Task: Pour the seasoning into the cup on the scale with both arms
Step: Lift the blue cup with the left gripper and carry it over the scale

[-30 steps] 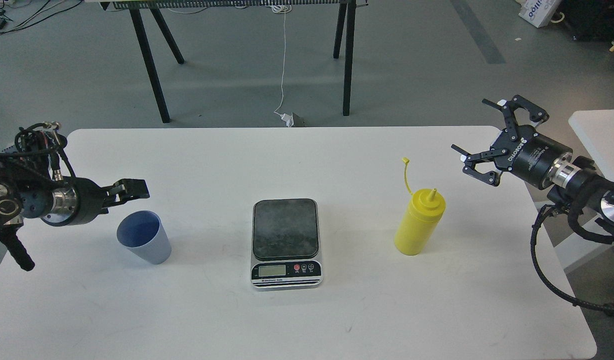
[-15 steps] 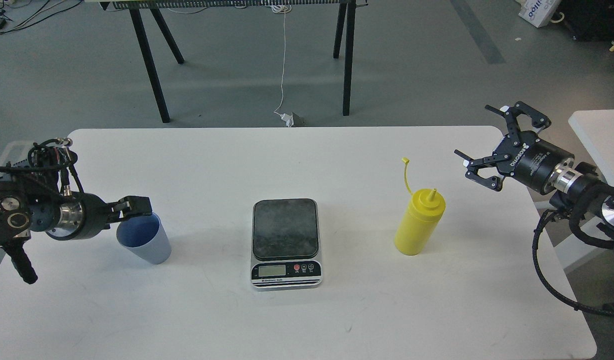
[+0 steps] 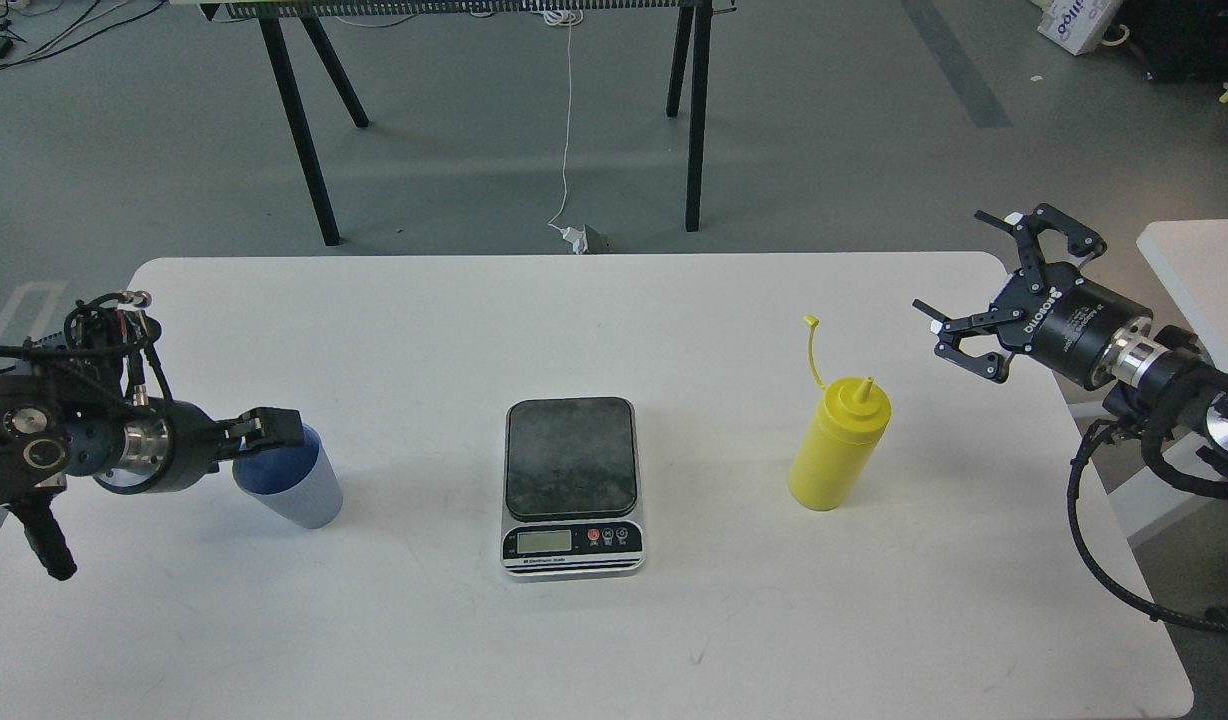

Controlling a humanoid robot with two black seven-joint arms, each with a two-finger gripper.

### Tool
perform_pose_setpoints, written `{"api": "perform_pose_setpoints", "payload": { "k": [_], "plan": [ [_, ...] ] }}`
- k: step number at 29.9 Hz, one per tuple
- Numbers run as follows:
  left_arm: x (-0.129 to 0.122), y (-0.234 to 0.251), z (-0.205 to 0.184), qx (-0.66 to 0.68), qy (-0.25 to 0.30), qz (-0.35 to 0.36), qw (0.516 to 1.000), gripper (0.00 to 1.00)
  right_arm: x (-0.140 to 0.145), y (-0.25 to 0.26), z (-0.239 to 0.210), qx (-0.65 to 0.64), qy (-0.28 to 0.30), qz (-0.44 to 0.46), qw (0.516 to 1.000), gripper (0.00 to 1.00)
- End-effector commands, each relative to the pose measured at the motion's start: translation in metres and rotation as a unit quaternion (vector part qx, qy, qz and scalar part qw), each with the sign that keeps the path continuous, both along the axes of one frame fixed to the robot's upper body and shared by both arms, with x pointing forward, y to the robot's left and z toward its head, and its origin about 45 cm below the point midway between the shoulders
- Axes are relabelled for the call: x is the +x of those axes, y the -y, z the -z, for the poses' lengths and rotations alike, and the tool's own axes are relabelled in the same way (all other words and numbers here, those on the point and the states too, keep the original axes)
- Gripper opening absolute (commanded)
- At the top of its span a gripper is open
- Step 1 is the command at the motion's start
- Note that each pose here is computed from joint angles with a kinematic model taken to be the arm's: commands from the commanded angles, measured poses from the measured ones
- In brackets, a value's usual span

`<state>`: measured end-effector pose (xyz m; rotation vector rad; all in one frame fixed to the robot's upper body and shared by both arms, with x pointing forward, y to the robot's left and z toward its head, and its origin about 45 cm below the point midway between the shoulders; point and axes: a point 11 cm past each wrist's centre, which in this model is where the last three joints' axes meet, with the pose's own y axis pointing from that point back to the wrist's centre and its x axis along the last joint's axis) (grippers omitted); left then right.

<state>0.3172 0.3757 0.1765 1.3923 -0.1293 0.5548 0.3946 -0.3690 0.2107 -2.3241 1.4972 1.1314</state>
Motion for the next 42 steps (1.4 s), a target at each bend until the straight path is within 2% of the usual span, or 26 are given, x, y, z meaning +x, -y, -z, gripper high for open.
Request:
{"api": "perform_pose_setpoints", "payload": {
  "k": [1, 7, 12, 17, 22, 26, 31, 35, 42],
  "plan": [
    [0.000, 0.001, 0.001, 0.000, -0.001, 0.001, 1.000, 0.92, 0.000, 0.001, 0.000, 0.000, 0.000, 0.001, 1.000, 1.00],
    [-0.001, 0.000, 0.003, 0.005, -0.001, 0.003, 1.000, 0.87, 0.000, 0.002, 0.000, -0.001, 0.000, 0.002, 1.000, 1.00],
    [-0.003, -0.001, 0.005, 0.006, -0.003, 0.002, 1.000, 0.71, 0.000, 0.002, 0.001, -0.001, -0.001, 0.002, 1.000, 1.00],
    [-0.003, -0.002, 0.004, 0.007, -0.004, 0.002, 1.000, 0.62, -0.001, 0.002, 0.001, -0.001, -0.002, 0.003, 1.000, 1.00],
    [-0.004, -0.004, 0.005, 0.010, -0.006, -0.001, 1.000, 0.46, -0.001, 0.003, 0.003, -0.001, -0.003, 0.003, 1.000, 1.00],
    [-0.004, -0.004, 0.005, 0.007, -0.007, -0.003, 1.000, 0.26, -0.002, 0.004, 0.003, -0.002, -0.003, 0.005, 1.000, 1.00],
    [-0.004, -0.004, 0.004, 0.006, -0.006, -0.005, 1.000, 0.10, -0.003, 0.005, 0.005, -0.002, -0.006, 0.006, 1.000, 1.00],
    [-0.002, -0.005, 0.000, 0.005, -0.001, -0.007, 1.000, 0.06, -0.004, 0.006, 0.006, -0.003, -0.008, 0.007, 1.000, 1.00],
    [0.001, -0.004, -0.004, -0.002, 0.002, -0.011, 1.000, 0.05, -0.007, 0.006, 0.011, -0.002, -0.013, 0.007, 1.000, 1.00]
  ]
}}
